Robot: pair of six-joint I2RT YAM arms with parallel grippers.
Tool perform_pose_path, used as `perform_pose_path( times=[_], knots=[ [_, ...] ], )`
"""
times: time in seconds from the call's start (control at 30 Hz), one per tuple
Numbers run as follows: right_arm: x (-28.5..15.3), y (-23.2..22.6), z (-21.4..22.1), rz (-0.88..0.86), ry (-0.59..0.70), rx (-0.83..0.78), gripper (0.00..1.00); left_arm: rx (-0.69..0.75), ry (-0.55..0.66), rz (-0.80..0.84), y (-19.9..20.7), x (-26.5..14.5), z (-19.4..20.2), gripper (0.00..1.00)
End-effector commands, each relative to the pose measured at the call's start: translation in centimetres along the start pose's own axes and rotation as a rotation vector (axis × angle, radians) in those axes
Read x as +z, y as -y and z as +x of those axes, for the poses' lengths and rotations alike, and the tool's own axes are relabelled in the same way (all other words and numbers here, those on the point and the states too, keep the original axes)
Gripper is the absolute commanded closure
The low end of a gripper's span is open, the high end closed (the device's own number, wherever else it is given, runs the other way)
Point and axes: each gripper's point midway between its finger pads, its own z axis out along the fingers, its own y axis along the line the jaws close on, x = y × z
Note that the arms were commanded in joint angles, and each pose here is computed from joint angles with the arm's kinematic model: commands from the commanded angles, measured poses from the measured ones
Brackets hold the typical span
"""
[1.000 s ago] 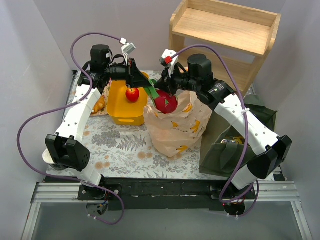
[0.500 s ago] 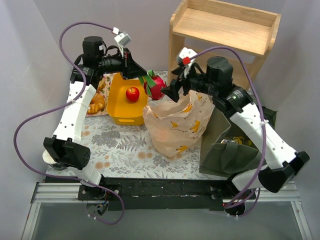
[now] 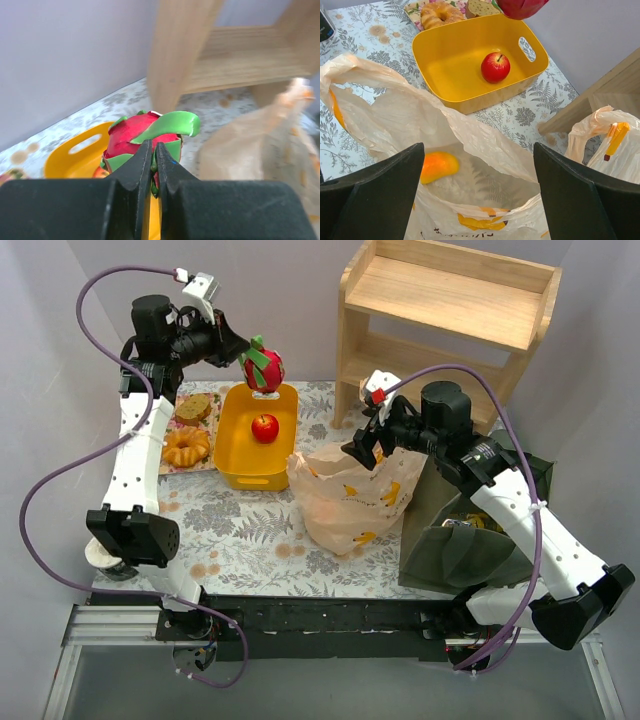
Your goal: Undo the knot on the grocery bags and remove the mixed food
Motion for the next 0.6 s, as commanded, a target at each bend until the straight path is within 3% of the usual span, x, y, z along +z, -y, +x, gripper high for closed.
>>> perform_pose_path(
  times=[0.0,0.2,0.57],
  knots=[
    [-1.2,0.6,-1.5,0.029,0.038,-0.058,0.05,0.059,0.012,-0.224,-5.3,0.3,0.3,1.0],
    [-1.5,0.5,-1.1,0.024,0.019,-0.064,0.05,0.001,-0.067,-0.362,-9.8,1.0,4.4,1.0],
    [-1.8,1.4,0.1,0.044,-0.035,-0.085,0.04,-0.108,-0.195,-0.383,-13.5,2.0,11.3,1.0]
  ],
)
